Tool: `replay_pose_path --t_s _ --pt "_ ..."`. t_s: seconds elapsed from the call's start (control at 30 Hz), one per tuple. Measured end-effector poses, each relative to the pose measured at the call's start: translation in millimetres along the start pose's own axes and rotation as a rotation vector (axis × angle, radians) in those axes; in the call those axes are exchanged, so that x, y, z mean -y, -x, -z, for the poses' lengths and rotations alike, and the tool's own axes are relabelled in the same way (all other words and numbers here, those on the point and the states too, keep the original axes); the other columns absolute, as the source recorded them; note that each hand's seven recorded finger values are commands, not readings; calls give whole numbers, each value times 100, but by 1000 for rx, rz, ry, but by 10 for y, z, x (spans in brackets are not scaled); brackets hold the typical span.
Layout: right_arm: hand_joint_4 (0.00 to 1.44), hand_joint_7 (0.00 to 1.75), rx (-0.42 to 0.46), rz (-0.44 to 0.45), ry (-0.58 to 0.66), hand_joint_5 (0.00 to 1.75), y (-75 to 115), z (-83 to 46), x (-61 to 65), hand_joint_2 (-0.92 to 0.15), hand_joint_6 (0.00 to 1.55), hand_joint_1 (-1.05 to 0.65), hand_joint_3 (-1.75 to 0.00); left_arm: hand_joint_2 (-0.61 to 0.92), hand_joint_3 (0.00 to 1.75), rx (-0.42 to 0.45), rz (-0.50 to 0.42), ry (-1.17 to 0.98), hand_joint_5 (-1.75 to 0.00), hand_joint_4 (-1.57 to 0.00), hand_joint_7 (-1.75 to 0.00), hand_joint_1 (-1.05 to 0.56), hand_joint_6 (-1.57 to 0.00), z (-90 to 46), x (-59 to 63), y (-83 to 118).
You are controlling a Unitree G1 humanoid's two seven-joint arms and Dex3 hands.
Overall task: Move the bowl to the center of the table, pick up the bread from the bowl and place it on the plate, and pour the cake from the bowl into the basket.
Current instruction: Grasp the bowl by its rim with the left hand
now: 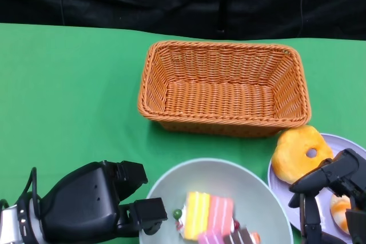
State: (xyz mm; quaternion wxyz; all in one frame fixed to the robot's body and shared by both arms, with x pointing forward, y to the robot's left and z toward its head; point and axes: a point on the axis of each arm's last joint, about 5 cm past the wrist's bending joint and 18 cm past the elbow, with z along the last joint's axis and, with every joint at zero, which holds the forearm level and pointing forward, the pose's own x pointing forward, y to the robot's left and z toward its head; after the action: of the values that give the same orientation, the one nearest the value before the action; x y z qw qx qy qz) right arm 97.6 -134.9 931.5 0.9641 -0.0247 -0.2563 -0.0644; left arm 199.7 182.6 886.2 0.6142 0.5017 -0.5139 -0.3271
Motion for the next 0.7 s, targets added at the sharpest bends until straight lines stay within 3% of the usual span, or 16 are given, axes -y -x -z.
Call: replay_pose_path --t_s 0.2,0.4,0.53,0.7 --pt "77 140 -2 1 8 161 2 37 9 -41 69 -4 -136 92 11 -24 2 21 -175 -90 -173 -30 -68 -24 -106 14" --pt "77 139 -3 2 5 160 12 42 10 -40 68 -5 -136 87 8 -51 4 23 -175 -92 -174 -23 -70 -41 -104 38" --pt "76 137 -8 4 7 160 38 39 17 -42 68 -6 -131 88 7 -99 -15 4 -175 -92 -175 -20 -71 31 -59 17" --pt "74 135 -15 6 -2 160 51 34 22 -46 69 -6 -124 87 7 -124 -50 -83 -175 -95 -175 -19 -74 228 -43 -72"
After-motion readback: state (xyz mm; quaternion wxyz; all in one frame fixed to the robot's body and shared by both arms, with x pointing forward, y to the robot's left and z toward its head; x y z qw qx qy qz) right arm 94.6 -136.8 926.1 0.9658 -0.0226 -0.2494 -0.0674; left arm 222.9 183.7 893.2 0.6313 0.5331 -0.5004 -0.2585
